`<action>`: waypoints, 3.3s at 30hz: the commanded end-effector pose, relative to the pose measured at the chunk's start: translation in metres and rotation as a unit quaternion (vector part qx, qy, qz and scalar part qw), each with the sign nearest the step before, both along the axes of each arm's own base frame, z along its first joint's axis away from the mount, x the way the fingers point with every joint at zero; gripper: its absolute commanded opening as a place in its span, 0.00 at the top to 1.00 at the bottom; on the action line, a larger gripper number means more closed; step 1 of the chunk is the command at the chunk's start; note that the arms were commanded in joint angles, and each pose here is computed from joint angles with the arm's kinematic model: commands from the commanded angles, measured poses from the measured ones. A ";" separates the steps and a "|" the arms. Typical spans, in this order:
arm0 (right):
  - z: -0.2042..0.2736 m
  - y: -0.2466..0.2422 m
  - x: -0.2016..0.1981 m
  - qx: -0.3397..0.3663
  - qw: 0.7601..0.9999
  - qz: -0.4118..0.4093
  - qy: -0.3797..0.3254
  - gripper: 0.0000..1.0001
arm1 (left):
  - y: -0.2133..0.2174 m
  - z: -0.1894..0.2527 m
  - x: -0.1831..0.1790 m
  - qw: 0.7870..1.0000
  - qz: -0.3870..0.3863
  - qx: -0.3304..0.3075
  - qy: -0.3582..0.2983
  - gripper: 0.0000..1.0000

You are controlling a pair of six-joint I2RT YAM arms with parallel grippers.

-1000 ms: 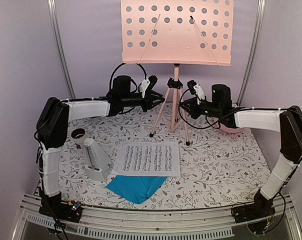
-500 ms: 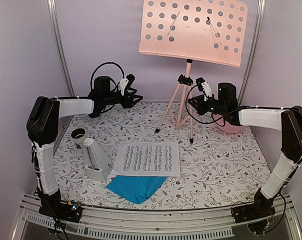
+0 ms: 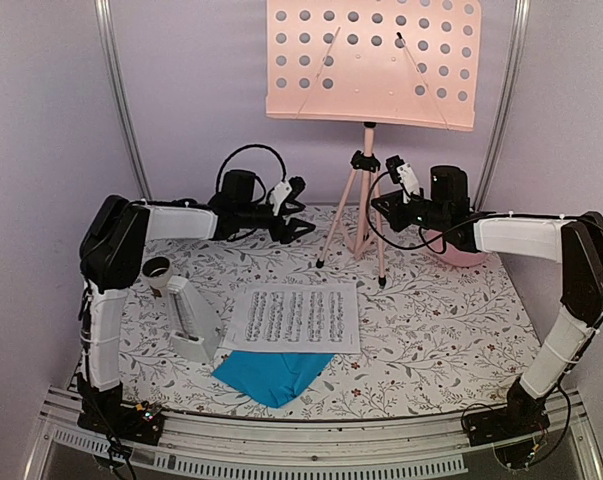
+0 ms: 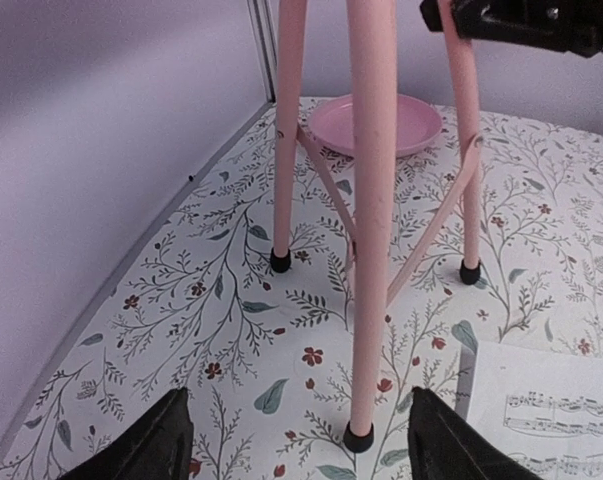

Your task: Set up the instrument practice props

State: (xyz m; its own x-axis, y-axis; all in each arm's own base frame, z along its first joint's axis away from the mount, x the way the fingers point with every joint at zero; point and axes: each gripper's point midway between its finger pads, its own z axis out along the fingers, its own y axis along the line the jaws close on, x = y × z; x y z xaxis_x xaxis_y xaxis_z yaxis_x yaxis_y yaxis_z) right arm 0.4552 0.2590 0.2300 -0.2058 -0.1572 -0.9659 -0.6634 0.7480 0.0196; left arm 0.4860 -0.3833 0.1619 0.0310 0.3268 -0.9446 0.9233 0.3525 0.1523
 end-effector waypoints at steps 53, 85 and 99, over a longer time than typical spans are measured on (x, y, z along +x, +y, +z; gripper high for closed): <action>-0.114 0.002 -0.018 0.000 0.987 0.062 0.145 0.40 | -0.055 -0.048 -0.009 0.997 -0.050 0.035 0.036 1.00; -0.142 -0.040 -0.064 0.008 0.974 -0.022 0.227 1.00 | 0.033 -0.045 0.000 0.993 0.067 0.028 0.089 1.00; -0.162 -0.052 -0.104 0.000 0.963 -0.041 0.267 1.00 | 0.107 -0.073 0.016 0.977 0.167 0.049 0.122 1.00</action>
